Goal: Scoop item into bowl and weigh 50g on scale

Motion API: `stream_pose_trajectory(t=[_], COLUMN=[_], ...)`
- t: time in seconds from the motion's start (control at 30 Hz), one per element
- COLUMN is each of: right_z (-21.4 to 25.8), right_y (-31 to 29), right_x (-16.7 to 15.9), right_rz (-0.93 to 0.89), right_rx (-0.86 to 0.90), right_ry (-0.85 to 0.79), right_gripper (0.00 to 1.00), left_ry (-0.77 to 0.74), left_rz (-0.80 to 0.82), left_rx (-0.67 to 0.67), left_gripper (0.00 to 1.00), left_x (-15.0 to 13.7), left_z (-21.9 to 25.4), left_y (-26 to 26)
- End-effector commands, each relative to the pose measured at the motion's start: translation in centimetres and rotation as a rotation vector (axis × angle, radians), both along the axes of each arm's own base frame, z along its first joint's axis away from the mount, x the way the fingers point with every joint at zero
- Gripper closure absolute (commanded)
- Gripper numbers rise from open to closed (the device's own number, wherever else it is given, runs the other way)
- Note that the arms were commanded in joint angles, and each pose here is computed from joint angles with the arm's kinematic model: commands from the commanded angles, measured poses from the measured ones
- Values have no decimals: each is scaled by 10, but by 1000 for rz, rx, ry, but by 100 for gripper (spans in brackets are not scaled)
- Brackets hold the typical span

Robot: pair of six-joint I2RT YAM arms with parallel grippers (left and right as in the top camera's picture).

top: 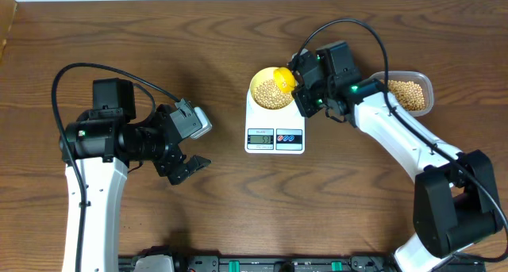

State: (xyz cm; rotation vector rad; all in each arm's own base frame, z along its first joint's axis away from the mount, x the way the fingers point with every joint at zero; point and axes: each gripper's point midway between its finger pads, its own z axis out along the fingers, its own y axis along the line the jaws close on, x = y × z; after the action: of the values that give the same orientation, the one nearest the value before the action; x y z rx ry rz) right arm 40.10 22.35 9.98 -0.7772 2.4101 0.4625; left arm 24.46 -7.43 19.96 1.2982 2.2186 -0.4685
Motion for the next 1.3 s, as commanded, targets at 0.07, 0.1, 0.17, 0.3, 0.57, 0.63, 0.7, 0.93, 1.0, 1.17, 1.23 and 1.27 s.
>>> stream_pose_trajectory(t=[0.07, 0.1, 0.17, 0.3, 0.57, 0.63, 0.7, 0.93, 1.0, 1.17, 1.23, 1.27], right_z=[-4, -4, -6, -8, -3, 3, 10, 26, 28, 41, 48, 51], right_y=[2, 2, 4, 9, 22, 25, 28, 24, 21, 22, 20, 18], right_x=[2, 2, -1, -8, -18, -17, -17, -13, -11, -17, -19, -19], right_rz=[87, 98, 126, 166, 185, 173, 175, 116, 95, 115, 123, 128], right_rx=[-143, -161, -194, -207, -103, -38, 28, 199, 228, 361, 419, 440], right_ry=[-89, -98, -113, -110, -55, -27, -6, 87, 107, 176, 202, 209], right_gripper=[99, 99, 99, 99, 99, 99, 99, 99, 99, 99, 99, 99], left_ry=[-1, -1, -1, -1, -1, -1, -1, -1, -1, -1, -1, -1], left_rz=[-15, -15, -15, -14, -14, -15, -15, -15, -14, -15, -15, -15], left_rx=[8, 8, 8, 9, 9, 8, 8, 8, 9, 8, 8, 8], left_gripper=[2, 2, 2, 2, 2, 2, 2, 2, 2, 2, 2, 2], left_x=[-2, -2, -2, -2, -2, -2, -2, -2, -2, -2, -2, -2], left_z=[-2, -2, -2, -2, -2, -2, -2, -2, -2, -2, -2, -2], left_y=[0, 0, 0, 0, 0, 0, 0, 0, 0, 0, 0, 0])
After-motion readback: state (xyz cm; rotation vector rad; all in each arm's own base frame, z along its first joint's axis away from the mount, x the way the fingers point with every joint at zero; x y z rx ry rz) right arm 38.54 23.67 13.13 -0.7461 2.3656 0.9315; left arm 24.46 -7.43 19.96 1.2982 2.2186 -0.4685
